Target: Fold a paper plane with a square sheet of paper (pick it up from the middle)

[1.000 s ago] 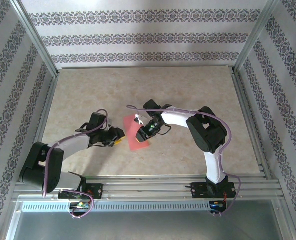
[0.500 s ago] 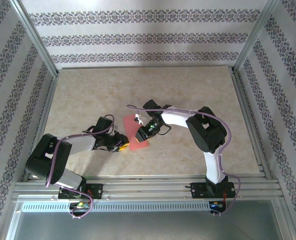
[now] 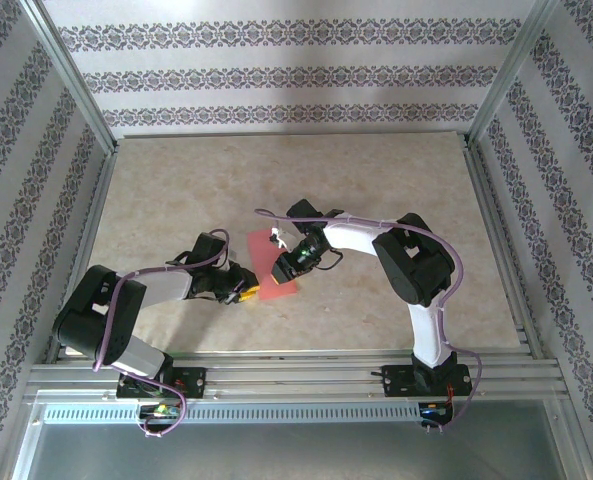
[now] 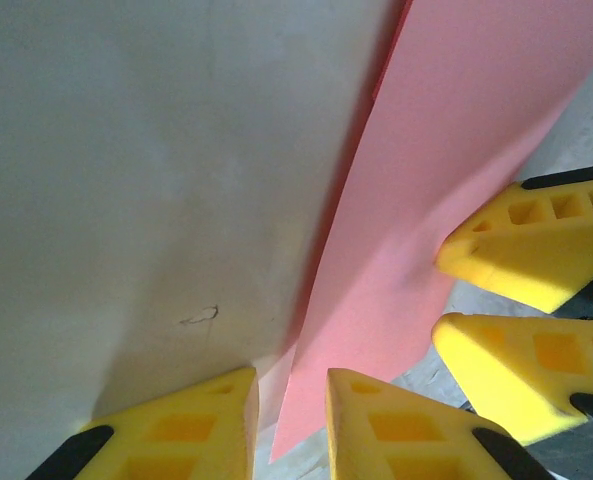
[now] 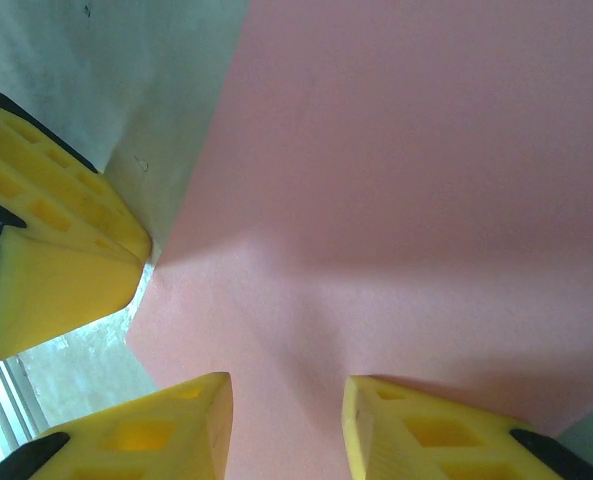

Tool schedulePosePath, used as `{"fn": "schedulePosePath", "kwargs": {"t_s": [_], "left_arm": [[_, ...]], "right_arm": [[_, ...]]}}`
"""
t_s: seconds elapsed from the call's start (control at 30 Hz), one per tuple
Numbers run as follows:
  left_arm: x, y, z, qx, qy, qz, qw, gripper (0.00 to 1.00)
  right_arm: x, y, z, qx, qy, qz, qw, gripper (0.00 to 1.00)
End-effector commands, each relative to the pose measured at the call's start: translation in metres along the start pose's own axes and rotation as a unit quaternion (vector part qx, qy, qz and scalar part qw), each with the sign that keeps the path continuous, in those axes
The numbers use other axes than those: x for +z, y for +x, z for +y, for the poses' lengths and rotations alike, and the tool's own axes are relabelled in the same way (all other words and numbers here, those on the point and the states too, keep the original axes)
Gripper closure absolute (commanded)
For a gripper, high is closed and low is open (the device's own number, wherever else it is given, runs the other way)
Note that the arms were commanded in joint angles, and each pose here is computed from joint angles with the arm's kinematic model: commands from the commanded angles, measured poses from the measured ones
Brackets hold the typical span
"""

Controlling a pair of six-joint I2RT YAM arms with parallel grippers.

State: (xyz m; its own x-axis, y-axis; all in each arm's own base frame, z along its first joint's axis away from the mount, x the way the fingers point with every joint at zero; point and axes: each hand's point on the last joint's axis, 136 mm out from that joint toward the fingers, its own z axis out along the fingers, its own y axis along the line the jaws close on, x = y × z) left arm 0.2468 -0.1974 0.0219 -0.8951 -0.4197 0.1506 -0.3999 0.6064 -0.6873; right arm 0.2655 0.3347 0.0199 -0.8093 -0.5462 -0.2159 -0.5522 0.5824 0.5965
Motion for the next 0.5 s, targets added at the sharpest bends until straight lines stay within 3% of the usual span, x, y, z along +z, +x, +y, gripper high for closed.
{"fn": "schedulePosePath", "kwargs": {"t_s": [0.0, 0.23, 0.47], "left_arm": [[0.008, -0.0017, -0.0096, 0.031, -0.006, -0.006, 0.999, 0.74], [0.0097, 0.0018, -0.0073, 0.046, -0.05, -0.018, 0.998, 0.74], [0.0113, 0.0003, -0.0129, 0.053, -0.048, -0.019, 0.997, 0.75]], "right_arm": [[0.0176, 0.0271, -0.0318, 0.035, 0.043, 0.038, 0.998, 0.59], [0.0188, 0.031, -0.033, 0.047, 0.039, 0.038, 0.997, 0.59], [0.0178, 0.0325, -0.0351, 0.052, 0.038, 0.036, 0.997, 0.59]]}}
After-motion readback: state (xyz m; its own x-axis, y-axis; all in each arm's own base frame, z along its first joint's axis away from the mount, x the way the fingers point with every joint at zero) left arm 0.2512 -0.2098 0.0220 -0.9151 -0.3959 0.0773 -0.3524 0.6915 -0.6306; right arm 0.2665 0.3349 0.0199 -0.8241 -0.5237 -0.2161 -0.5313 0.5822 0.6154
